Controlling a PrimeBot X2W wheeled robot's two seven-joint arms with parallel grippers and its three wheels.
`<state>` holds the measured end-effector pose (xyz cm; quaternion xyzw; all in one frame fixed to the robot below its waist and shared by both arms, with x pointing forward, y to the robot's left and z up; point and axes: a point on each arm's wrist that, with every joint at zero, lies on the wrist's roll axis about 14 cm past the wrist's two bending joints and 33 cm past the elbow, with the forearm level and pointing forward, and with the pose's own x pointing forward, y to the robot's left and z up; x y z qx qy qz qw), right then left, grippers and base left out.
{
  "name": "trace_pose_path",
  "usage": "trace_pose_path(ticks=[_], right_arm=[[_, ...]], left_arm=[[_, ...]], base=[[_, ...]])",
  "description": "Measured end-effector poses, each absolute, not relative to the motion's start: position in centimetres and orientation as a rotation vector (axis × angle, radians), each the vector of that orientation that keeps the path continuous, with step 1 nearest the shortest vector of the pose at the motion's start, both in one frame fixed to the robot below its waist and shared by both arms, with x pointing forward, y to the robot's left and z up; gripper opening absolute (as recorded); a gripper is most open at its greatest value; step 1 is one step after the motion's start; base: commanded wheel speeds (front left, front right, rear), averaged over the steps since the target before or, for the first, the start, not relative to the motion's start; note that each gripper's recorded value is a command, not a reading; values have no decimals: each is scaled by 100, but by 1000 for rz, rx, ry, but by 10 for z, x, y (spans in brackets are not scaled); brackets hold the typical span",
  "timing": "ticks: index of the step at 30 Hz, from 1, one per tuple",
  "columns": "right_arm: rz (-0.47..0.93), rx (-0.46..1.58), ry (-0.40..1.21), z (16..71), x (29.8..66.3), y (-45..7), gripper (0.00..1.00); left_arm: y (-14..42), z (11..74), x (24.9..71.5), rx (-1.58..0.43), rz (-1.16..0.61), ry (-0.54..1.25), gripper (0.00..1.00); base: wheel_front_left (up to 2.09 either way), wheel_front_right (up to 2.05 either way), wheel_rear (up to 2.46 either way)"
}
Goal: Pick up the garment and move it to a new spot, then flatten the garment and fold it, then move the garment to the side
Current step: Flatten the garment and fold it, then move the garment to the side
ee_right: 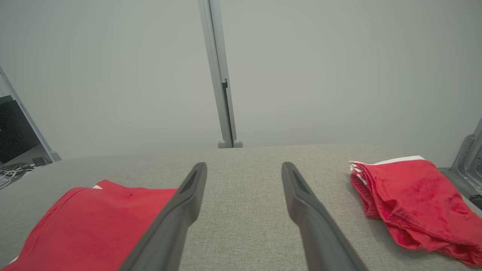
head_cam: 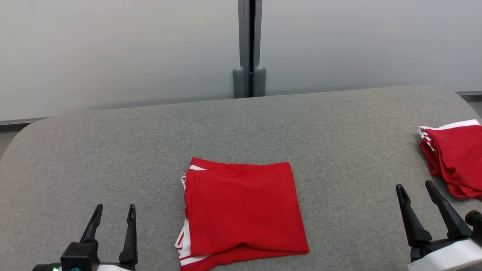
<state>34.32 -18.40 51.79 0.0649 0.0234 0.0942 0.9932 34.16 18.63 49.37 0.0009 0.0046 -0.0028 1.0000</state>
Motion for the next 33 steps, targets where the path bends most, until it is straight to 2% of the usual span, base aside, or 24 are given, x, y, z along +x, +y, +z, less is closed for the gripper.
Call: trace_pose_path(ticks=[33], right_arm=[[183, 128, 73, 516, 343, -184, 100]], left_arm=[[186, 497, 338, -11, 13, 15, 100]], base=[[0, 0, 0]])
